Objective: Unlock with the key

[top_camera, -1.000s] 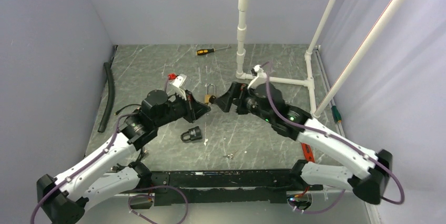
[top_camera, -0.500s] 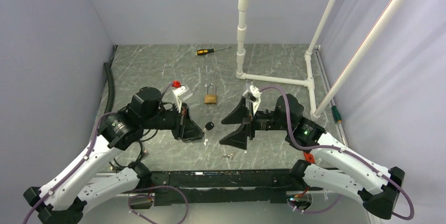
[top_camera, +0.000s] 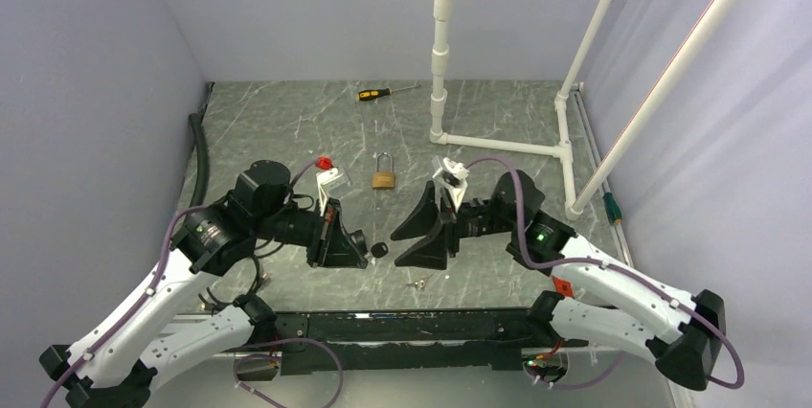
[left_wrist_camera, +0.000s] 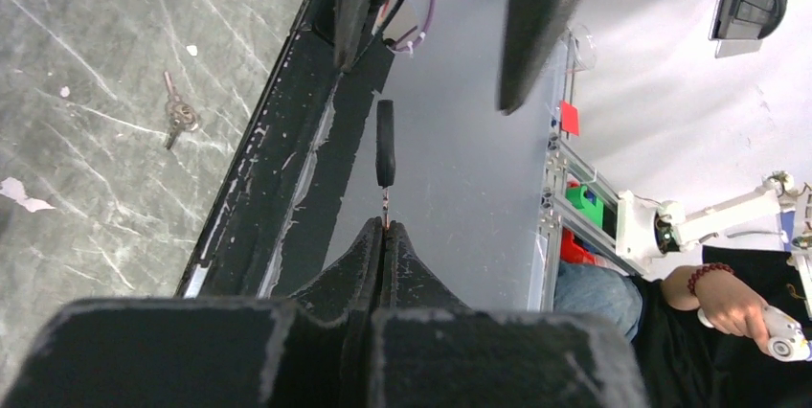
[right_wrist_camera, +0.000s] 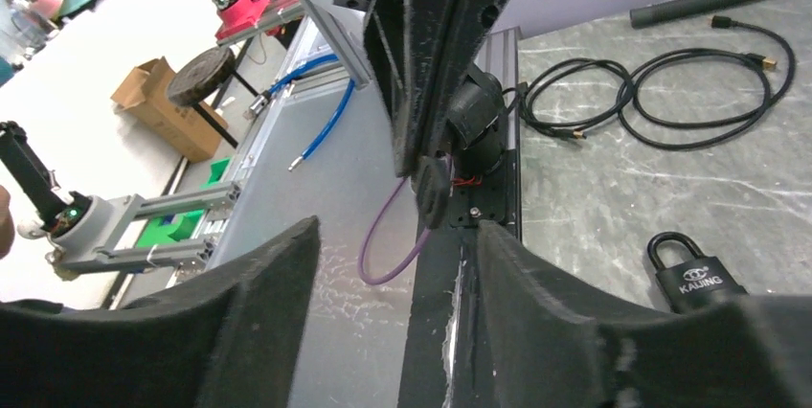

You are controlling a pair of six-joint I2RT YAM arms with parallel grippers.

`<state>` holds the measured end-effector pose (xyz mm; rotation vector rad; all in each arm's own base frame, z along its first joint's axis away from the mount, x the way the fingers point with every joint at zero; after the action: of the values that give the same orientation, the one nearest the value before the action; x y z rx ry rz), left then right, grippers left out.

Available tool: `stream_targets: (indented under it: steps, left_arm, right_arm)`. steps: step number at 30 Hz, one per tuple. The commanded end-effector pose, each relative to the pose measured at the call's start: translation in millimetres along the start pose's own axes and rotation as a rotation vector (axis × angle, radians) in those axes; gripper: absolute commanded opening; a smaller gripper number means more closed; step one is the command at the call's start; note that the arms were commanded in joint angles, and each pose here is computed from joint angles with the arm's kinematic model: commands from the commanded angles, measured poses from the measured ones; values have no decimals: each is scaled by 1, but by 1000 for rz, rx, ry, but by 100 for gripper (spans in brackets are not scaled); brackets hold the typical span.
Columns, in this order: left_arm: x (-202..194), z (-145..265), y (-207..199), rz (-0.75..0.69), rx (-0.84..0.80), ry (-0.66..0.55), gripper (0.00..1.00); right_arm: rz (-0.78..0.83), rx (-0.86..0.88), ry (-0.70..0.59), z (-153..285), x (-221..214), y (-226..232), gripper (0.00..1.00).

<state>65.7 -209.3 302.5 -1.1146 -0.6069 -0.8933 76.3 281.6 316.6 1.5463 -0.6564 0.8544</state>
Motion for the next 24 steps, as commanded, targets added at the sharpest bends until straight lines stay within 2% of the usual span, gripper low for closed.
stream_targets:
  steps: [1,5,18,24]
  left_arm:
    - [1,3,-11,-58,-69,-5,0]
    - [-1,2,-9,-56,-67,11,0]
    - [-4,-5,3,-46,-41,46,0]
    - [-5,-7,5,-47,-50,49,0]
  right_arm:
    - [16,61,-15,-11,8,8,59]
    - [-3,36,8,-18,5,-2,57]
    - [-21,48,34,-30,-1,-5,29]
    - [-25,42,49,-31,-6,-6,26]
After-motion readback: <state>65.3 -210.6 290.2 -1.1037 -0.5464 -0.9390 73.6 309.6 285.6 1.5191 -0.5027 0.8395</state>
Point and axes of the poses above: each gripper's point midway between its finger pads, its own z axis back along the fingers, its own y axis along the line the jaws close on, x = y × z, the point moved 3 cm from there along z, back along the fingers, and after that the axes turned 12 degrees about -z, right-handed, at the moved point
